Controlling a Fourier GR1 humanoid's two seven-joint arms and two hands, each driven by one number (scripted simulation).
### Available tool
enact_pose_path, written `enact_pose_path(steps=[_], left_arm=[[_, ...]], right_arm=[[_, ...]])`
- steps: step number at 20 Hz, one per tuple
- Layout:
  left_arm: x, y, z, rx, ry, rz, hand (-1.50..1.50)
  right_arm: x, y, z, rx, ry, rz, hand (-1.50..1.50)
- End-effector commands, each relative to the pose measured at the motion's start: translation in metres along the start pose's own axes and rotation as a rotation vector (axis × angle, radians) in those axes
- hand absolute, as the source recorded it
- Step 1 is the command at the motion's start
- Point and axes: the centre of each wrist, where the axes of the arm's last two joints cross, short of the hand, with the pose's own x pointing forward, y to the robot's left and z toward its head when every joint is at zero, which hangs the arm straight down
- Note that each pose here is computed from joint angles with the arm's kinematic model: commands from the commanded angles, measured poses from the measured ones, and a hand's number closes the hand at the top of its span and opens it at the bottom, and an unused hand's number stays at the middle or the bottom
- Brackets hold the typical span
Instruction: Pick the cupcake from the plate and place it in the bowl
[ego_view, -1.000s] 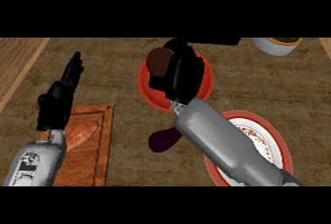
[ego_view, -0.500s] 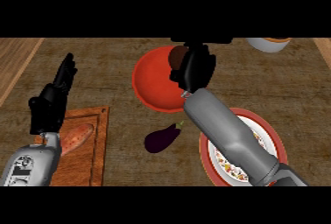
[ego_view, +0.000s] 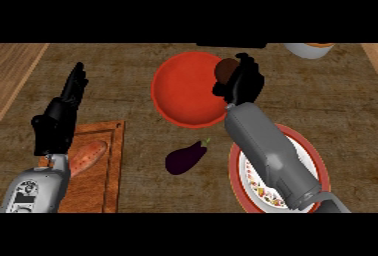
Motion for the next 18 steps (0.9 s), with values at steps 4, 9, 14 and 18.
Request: enact_pose_path(steps=[4, 9, 14, 18], left_arm=[[0.007, 0.000, -0.004, -0.021, -0.009, 0.011, 0.00], [0.001, -0.006, -0.003, -0.005, 0.006, 0.001, 0.00], [-0.001, 0.023, 0.006, 0.008, 0.016, -0.011, 0.00], [-0.009, 0.002, -0.003, 0.043, 0.026, -0.022, 0.00]], right_arm=[[-0.021, 0.004, -0.002, 0.040, 0.040, -0.204, -1.50], [-0.023, 0.001, -0.004, -0.024, -0.022, -0.333, -1.50], [-0.015, -0.009, -0.011, -0.020, 0.010, -0.441, -1.50], [-0.054, -0.009, 0.014, 0.011, 0.013, -0.521, -1.50]])
